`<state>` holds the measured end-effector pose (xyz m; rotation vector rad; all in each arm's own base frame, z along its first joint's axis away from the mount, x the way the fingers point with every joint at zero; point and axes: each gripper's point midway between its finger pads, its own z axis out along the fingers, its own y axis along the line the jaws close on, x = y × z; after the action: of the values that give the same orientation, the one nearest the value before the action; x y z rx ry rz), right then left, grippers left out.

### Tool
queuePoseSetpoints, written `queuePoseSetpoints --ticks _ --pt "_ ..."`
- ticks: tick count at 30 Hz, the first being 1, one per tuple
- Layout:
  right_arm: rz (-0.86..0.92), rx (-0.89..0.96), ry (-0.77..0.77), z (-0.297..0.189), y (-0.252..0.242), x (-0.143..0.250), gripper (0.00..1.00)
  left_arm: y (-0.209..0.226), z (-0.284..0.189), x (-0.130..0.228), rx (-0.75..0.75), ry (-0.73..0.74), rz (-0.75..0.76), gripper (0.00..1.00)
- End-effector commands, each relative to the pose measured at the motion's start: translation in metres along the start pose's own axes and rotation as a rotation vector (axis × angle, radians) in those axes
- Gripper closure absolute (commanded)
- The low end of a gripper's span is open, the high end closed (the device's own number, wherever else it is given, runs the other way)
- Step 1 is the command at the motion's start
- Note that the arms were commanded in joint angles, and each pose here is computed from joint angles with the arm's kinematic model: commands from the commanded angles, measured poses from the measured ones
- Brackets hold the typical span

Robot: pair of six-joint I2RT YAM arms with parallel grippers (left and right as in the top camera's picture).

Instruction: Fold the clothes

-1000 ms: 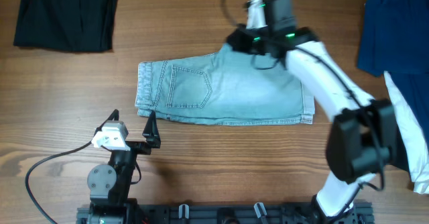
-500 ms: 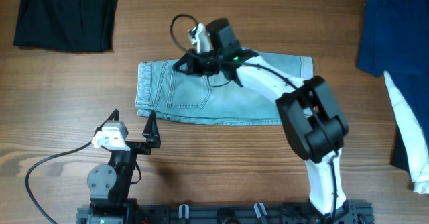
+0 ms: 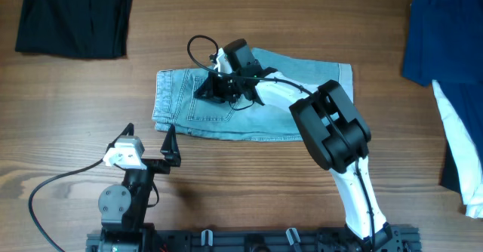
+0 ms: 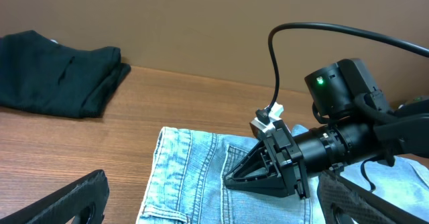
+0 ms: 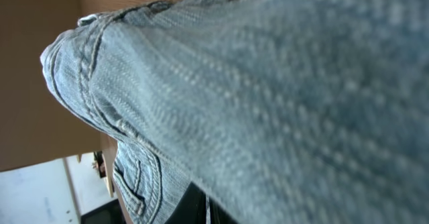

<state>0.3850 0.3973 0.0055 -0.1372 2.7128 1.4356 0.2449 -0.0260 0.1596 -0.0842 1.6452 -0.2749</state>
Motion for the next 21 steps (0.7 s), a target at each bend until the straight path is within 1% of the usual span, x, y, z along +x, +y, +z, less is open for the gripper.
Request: queuePoseSetpoints --ticks 1,6,9,12,14,16,18,19,21 --pt "0.029 0.055 -0.024 0.0 -0.013 -0.011 0.96 0.003 0.0 0.002 -0.011 0.001 0.019 0.0" --pt "-0.111 0.08 -0.076 -0.029 0.026 -0.035 0.96 0.003 0.0 0.002 -0.011 0.001 0.019 0.0" --pt "-0.229 0.135 -0.177 -0.057 0.054 -0.056 0.94 0.003 0.0 0.002 -0.011 0.001 0.019 0.0" --pt "-0.253 0.138 -0.28 -0.075 0.075 -0.074 0.9 0.003 0.0 0.002 -0.011 0.001 0.019 0.0" --pt "-0.237 0.075 -0.3 -0.075 0.089 -0.079 0.89 0.003 0.0 0.002 -0.012 0.0 0.019 0.0" --pt "-0.205 0.045 -0.307 -0.072 0.091 -0.081 0.88 0.003 0.0 0.002 -0.011 0.001 0.019 0.0" --pt "-0.191 0.038 -0.298 -0.062 0.09 -0.077 0.75 0.003 0.0 0.002 -0.011 0.001 0.019 0.0" --pt "-0.192 0.035 -0.286 -0.057 0.089 -0.074 0.74 0.003 0.0 0.002 -0.011 0.001 0.019 0.0" --pt "-0.191 0.024 -0.251 -0.047 0.088 -0.066 0.75 0.003 0.0 0.002 -0.011 0.001 0.019 0.0"
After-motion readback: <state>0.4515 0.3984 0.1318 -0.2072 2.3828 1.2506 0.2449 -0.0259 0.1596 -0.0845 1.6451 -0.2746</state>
